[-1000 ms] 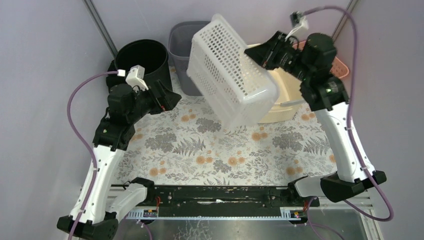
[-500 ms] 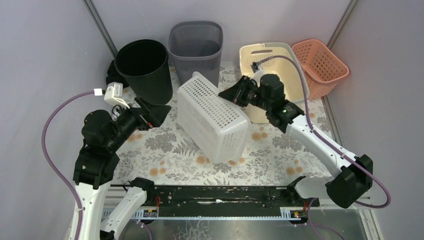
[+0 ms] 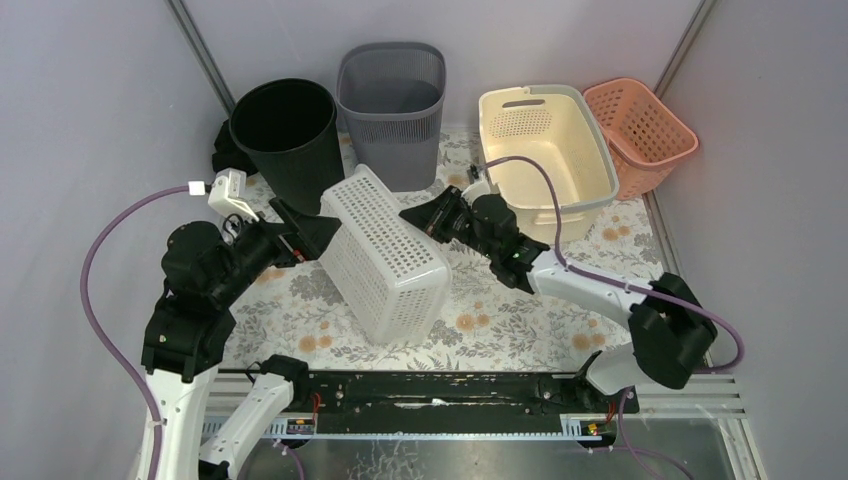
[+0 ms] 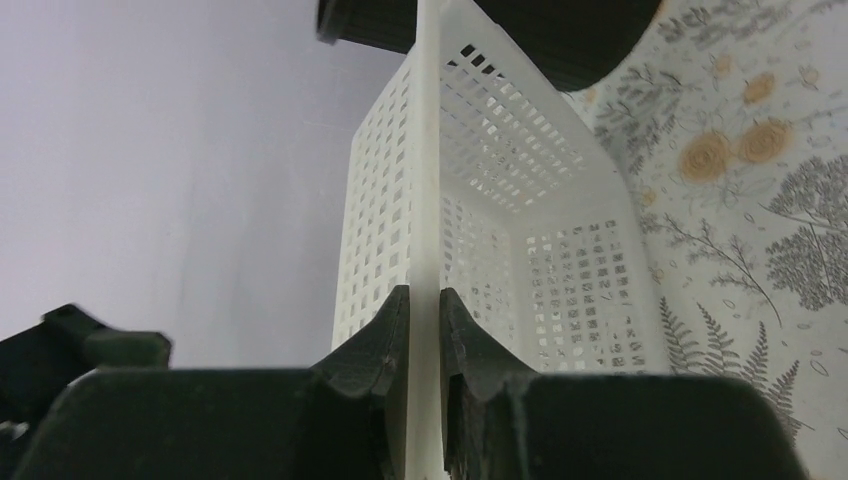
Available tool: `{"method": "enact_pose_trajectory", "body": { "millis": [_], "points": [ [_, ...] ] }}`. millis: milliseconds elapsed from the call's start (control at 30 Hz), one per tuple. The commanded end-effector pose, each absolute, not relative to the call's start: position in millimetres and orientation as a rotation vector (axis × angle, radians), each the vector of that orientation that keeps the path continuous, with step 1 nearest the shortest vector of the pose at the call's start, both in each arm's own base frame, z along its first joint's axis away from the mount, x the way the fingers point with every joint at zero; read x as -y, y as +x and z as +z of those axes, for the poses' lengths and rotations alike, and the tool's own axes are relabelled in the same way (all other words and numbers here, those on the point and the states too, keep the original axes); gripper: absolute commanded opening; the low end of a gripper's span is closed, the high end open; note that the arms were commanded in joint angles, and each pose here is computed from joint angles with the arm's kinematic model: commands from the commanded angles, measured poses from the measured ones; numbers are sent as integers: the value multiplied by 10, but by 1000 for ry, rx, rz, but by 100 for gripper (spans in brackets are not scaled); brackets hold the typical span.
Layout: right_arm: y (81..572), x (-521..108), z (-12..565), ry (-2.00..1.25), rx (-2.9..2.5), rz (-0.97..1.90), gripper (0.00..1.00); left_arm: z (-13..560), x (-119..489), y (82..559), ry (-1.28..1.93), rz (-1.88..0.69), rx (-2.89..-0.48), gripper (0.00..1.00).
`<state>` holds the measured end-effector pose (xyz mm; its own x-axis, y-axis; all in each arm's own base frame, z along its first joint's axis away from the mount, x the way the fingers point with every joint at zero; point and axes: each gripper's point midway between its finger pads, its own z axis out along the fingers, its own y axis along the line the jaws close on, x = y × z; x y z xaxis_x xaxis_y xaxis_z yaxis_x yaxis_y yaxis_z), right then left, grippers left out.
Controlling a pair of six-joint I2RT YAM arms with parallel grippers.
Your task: Turn the large container upside down
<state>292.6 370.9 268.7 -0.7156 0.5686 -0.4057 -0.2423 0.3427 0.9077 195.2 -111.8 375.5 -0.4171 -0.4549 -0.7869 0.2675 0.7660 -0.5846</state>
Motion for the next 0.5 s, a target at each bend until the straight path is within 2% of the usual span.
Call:
{"method": "enact_pose_trajectory", "body": {
  "millis": [0,267,400,467],
  "points": [
    [2936,-3756,3126,339,-1697,1649,0,3892,1088,1899,-123,-785,-1797,100],
    [2885,-3070,2169,518,-1826,1295,0,3814,1094,1949,-130,-779,-1819,100],
    [2769,-2809,1757,511,-1928,1124,13,3740,1124,2007,-128,-786,-1836,100],
    [2737,-2683,1525,517,-1961,1044,23,3696,1149,2046,-128,-796,-1850,100]
  ]
}}
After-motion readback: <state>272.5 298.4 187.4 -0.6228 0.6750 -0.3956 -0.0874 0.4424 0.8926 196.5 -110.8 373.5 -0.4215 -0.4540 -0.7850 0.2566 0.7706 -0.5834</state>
